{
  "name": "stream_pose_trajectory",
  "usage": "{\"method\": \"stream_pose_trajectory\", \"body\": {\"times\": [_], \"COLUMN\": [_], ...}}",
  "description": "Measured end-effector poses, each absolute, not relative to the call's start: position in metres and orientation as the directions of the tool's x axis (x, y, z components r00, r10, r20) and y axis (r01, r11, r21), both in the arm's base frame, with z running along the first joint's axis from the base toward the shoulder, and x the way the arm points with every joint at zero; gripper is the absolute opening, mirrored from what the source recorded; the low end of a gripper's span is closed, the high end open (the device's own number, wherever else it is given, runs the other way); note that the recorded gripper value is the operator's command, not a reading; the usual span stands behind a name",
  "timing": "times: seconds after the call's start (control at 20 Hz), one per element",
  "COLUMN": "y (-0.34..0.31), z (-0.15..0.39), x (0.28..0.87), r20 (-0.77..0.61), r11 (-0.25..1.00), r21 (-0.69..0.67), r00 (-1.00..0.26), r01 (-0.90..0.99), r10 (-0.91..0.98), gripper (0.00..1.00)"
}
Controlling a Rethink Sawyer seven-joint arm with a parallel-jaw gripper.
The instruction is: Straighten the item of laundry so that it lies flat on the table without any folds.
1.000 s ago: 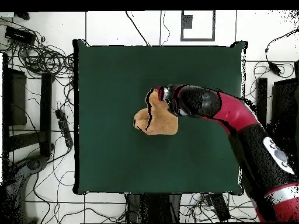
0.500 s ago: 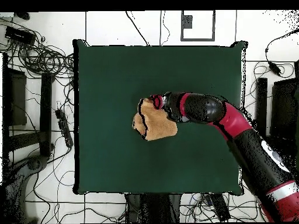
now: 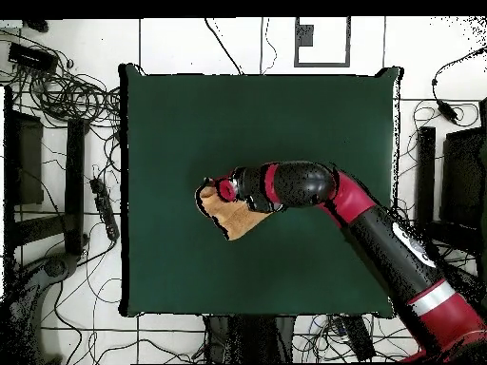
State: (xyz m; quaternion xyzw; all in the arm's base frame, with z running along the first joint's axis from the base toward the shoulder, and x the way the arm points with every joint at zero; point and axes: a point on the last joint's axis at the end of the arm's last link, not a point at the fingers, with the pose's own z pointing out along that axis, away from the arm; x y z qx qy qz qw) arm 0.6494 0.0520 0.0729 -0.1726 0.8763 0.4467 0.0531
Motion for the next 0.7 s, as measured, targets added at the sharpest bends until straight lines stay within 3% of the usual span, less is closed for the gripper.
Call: {"method": "stream_pose_trajectory", "body": {"times": [0.3, 0.7], "y": [0.068, 0.054], "z": [0.08, 0.084], "x": [0.628, 0.62], "r20": [-0.307, -0.327], "r11": [0.434, 0.386], "r21": [0.792, 0.815], "r00": [-0.894, -0.893], "r01": [-0.43, -0.432], "r10": [-0.326, -0.309], "gripper": [0.0, 0.0]}}
